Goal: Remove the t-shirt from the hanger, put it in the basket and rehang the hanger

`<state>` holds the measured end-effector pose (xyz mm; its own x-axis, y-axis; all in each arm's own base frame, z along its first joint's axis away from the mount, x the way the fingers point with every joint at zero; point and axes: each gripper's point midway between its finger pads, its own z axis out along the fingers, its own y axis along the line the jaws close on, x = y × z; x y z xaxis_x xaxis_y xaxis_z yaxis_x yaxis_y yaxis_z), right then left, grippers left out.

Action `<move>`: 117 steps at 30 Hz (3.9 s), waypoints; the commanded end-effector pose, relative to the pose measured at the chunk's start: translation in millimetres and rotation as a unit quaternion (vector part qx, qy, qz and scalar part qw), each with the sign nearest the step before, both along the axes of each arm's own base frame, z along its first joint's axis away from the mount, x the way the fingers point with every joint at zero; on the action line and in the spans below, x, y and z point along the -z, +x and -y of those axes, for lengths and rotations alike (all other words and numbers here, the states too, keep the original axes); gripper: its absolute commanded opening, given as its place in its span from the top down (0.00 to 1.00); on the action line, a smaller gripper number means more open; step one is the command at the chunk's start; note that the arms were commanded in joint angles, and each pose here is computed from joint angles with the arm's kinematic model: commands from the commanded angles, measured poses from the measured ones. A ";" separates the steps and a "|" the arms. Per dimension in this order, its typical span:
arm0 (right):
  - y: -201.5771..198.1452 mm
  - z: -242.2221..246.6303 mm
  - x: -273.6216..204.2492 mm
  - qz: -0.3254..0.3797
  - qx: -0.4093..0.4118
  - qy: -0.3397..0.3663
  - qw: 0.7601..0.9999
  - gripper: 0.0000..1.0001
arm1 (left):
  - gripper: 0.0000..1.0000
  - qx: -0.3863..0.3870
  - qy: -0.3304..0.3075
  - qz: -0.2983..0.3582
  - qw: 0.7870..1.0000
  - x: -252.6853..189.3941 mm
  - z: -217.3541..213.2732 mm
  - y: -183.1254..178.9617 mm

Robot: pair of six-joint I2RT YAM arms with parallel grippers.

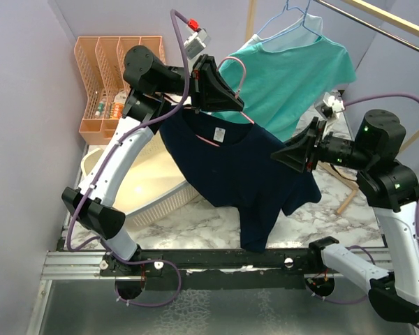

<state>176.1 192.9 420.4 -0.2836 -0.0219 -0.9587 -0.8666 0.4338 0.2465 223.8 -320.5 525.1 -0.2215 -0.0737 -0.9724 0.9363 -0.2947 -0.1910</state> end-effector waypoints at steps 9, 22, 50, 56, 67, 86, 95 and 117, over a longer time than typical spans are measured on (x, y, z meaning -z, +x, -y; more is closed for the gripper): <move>0.7 40.9 49.8 -0.014 0.152 -0.023 0.988 0.46 | 1.00 -0.010 -0.020 0.060 0.998 -39.1 -21.0 -34.4; -41.2 35.3 55.2 0.002 0.092 -0.002 0.996 0.46 | 1.00 0.000 -0.033 0.049 0.998 -46.4 -15.3 -26.1; -34.3 253.8 78.8 -0.072 0.716 -0.026 0.694 0.99 | 1.00 -0.078 -0.058 0.079 0.992 -54.0 -22.4 -11.9; -27.7 250.2 95.4 -0.083 0.712 -0.048 0.695 0.99 | 1.00 -0.071 -0.066 0.086 0.992 -63.3 -28.0 -22.0; 7.3 171.5 104.0 -0.097 0.535 -0.074 0.836 0.99 | 1.00 -0.067 -0.121 0.029 0.990 -71.8 -14.5 -4.6; -56.3 178.9 -14.9 0.038 0.491 0.043 0.869 0.45 | 1.00 0.058 -0.037 -0.042 0.997 -3.2 102.1 10.1; -43.0 106.8 -13.3 0.043 0.309 0.003 0.950 0.41 | 1.00 0.120 -0.011 -0.039 0.992 19.7 114.5 -21.8; -39.5 126.1 7.8 0.001 0.365 -0.023 0.931 0.99 | 0.01 0.055 0.017 -0.042 0.997 35.0 124.0 2.8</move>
